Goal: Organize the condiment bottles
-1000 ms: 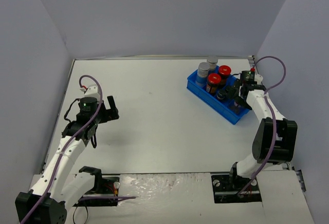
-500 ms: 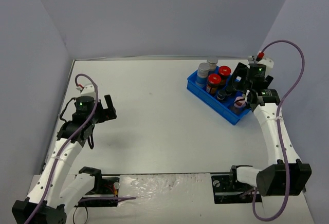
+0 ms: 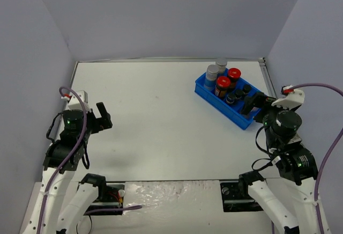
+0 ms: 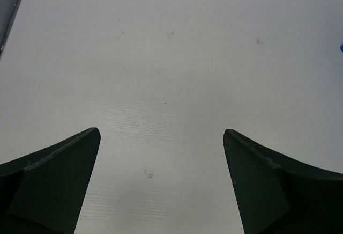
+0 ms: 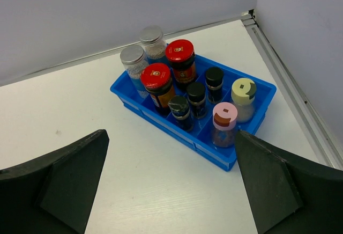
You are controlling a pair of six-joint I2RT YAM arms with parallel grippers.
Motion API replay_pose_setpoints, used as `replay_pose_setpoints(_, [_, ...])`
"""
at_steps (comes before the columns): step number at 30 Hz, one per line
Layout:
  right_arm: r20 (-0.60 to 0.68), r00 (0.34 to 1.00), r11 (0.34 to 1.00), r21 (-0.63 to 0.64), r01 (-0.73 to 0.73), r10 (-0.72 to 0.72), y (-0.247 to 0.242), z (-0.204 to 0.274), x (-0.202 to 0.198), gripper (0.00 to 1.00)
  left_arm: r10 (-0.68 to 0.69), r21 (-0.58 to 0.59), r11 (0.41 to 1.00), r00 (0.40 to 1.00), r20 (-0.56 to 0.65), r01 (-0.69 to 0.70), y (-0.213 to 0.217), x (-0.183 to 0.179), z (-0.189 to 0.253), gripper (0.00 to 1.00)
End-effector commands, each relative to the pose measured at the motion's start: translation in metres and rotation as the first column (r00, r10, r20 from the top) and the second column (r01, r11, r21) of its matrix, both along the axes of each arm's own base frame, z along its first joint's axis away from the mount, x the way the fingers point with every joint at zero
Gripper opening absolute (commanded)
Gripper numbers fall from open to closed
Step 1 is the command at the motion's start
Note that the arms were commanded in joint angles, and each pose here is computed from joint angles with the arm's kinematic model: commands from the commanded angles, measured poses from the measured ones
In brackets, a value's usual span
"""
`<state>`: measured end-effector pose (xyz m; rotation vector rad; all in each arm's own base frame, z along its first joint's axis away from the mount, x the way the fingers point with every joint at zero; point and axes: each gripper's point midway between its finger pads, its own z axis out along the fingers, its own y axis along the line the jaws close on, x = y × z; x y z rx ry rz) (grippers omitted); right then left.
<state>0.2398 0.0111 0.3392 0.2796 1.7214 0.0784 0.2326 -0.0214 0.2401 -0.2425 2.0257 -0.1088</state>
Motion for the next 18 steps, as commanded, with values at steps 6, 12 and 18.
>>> replay_pose_setpoints(6, [0.114,0.993,0.998,0.034,-0.043,0.039,0.0,-0.007,-0.031,1.0,0.017,0.052,0.998,0.997,0.076,-0.021,0.012,-0.011,-0.001,0.97])
replay_pose_setpoints(12, [0.127,0.992,0.998,0.057,-0.008,0.001,-0.006,-0.011,-0.035,1.0,0.016,0.048,0.999,0.998,0.062,-0.019,0.011,-0.011,-0.014,0.97])
replay_pose_setpoints(18, [0.146,0.989,0.998,0.056,-0.02,0.011,-0.005,-0.022,-0.038,1.0,0.018,0.053,0.998,0.998,0.066,-0.022,0.012,-0.01,-0.014,0.97])
